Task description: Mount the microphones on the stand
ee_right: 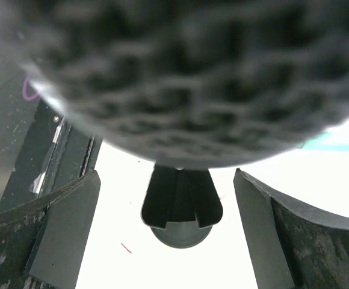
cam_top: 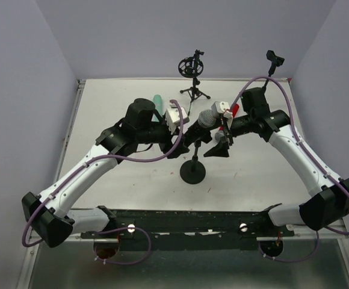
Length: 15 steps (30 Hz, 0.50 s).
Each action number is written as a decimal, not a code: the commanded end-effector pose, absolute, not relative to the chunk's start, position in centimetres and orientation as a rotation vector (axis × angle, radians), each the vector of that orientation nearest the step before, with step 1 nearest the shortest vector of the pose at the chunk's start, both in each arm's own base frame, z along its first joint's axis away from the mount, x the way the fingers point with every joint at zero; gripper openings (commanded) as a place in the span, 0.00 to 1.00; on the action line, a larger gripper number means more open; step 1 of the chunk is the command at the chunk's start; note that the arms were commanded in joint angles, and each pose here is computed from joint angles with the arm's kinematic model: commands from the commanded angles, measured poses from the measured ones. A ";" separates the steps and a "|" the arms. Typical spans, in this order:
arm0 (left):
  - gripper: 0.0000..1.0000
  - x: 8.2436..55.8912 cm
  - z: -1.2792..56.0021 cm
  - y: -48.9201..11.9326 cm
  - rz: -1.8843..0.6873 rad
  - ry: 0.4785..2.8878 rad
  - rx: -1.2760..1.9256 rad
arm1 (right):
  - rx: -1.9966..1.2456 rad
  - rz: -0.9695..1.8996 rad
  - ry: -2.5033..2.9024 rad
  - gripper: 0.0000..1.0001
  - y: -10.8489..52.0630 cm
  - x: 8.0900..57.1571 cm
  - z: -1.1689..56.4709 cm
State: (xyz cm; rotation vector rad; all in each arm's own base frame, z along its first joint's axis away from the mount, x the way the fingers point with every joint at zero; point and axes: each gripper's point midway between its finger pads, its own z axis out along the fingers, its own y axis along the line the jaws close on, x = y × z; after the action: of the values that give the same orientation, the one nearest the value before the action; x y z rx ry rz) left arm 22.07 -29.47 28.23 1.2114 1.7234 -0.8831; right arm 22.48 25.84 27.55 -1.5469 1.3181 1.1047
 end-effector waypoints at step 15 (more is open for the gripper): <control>0.98 18.3 32.8 -21.0 -0.860 1.349 0.586 | -1.314 1.037 1.393 0.99 21.4 25.0 26.1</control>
State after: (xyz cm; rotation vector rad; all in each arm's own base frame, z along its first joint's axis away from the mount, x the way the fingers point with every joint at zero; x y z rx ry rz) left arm 18.85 -21.47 32.44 0.7596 1.4074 -0.7475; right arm 24.53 22.08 25.78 -1.3869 1.4151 1.0634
